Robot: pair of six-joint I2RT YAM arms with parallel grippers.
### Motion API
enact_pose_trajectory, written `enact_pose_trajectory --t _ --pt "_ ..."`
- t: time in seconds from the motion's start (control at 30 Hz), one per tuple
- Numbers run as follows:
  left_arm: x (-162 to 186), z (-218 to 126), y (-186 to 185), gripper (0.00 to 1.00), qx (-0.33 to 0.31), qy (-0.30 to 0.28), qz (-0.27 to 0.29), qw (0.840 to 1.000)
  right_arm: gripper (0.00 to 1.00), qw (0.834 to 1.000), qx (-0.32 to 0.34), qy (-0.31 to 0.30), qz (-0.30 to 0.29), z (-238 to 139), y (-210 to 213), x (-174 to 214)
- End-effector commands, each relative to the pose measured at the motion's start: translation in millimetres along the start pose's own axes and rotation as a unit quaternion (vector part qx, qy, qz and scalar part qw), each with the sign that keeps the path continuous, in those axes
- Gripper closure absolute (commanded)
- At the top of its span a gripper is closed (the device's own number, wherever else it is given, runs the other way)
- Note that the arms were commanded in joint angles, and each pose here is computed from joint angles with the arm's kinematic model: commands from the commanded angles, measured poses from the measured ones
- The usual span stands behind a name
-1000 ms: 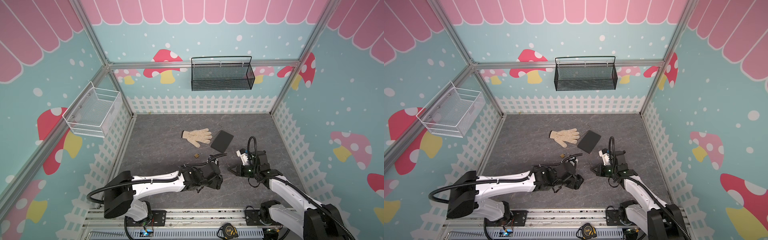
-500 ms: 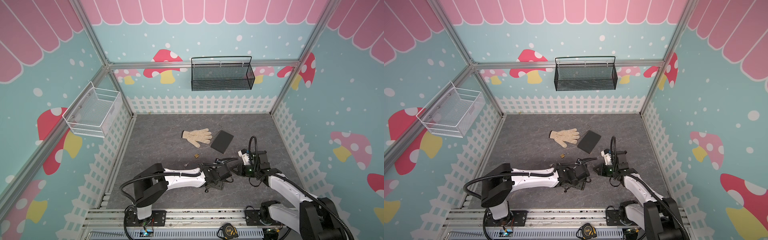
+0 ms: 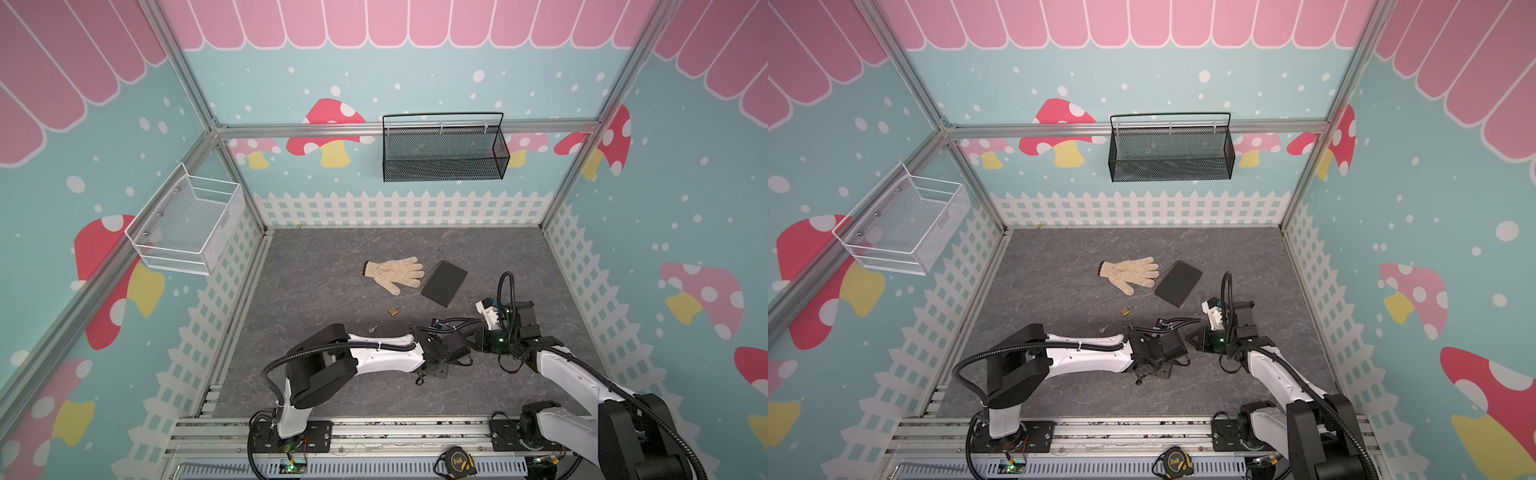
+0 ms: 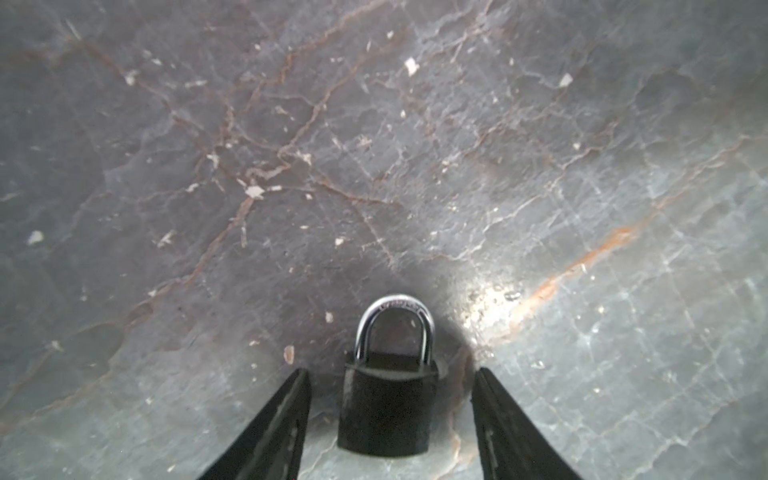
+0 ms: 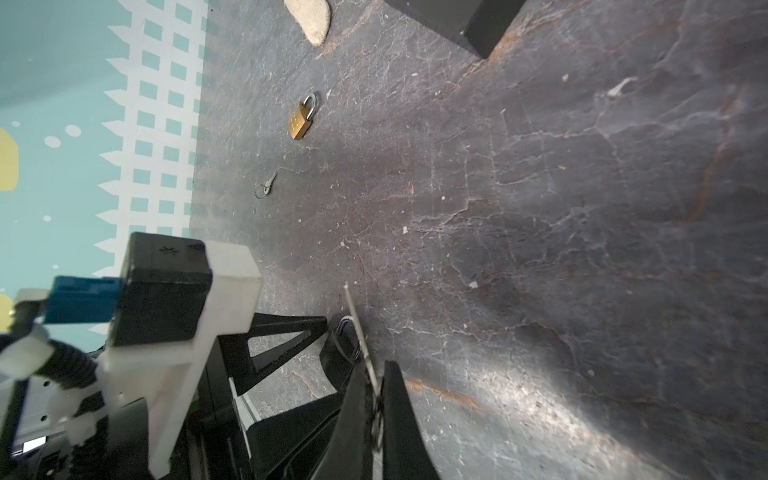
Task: Unlock with the key
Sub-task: 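Lower the left gripper and pinch the black padlock by its body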
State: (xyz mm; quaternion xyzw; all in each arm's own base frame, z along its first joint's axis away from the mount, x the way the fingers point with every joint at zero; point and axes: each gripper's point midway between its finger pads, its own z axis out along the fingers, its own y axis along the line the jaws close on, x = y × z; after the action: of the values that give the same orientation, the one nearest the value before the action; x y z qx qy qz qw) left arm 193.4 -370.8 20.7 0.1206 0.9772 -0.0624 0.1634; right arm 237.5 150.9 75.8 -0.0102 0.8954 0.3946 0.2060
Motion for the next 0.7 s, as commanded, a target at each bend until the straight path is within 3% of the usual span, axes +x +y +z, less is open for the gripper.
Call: enact_pose_trajectory --t 0.0,0.33,0.67 --pt "5.1 5.2 9.0 0.41 -0.03 0.004 -0.015 0.999 1.0 1.0 -0.018 0.0 -0.011 -0.4 7.5 -6.7" --pt "7.3 0.8 38.3 0.48 -0.096 -0.007 -0.01 0.995 1.0 1.0 -0.027 0.001 -0.008 2.1 9.5 -8.7" --pt "17.1 4.1 29.8 0.51 -0.077 0.021 -0.02 0.997 1.0 0.999 -0.038 0.002 -0.006 3.3 12.6 -11.5"
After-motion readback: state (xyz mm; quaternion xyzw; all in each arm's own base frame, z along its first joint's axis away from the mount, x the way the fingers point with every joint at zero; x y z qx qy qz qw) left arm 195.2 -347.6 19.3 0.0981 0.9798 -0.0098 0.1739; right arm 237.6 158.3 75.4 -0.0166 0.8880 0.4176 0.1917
